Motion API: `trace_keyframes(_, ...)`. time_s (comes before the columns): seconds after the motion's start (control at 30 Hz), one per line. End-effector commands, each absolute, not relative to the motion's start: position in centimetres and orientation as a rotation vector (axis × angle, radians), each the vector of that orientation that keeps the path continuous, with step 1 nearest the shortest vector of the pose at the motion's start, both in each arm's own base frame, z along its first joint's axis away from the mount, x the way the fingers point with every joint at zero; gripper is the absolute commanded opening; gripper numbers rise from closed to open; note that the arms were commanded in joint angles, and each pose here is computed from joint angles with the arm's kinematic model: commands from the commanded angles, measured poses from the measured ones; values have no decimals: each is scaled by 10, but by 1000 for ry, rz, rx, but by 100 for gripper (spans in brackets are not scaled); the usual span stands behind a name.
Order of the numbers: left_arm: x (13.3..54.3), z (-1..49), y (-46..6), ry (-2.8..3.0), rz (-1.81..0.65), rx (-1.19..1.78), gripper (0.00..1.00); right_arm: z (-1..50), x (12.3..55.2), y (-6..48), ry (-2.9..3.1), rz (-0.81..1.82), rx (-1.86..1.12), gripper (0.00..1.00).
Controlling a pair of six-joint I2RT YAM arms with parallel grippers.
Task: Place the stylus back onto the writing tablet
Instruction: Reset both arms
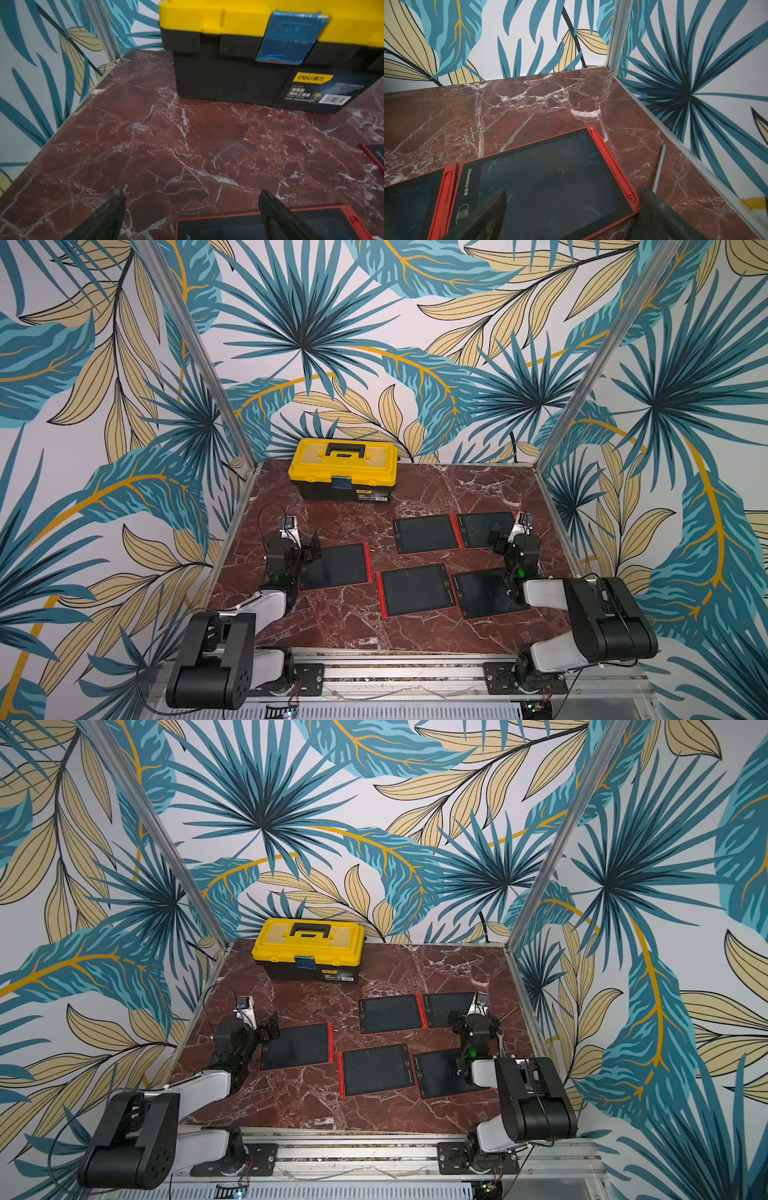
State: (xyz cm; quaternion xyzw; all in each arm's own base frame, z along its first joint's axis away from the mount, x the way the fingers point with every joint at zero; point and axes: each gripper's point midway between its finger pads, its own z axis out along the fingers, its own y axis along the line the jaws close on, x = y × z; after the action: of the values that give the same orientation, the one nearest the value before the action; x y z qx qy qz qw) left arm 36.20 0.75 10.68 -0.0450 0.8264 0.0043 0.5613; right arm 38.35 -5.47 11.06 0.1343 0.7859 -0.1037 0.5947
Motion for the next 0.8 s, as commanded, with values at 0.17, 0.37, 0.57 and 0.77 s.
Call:
trace_keyframes(0.17,387,128,20,1769,52,-98,100,115,385,-54,1812,-243,299,100)
trace_keyframes(0.37,405,115,19,1855,15,-85,100,115,385,-55,1811,-244,300,100)
trace_keyframes(0.57,405,115,18,1864,10,-78,100,114,386,-54,1813,-244,300,100)
trace_keyframes(0.77,405,115,18,1864,10,-78,100,114,386,-54,1816,-244,291,99)
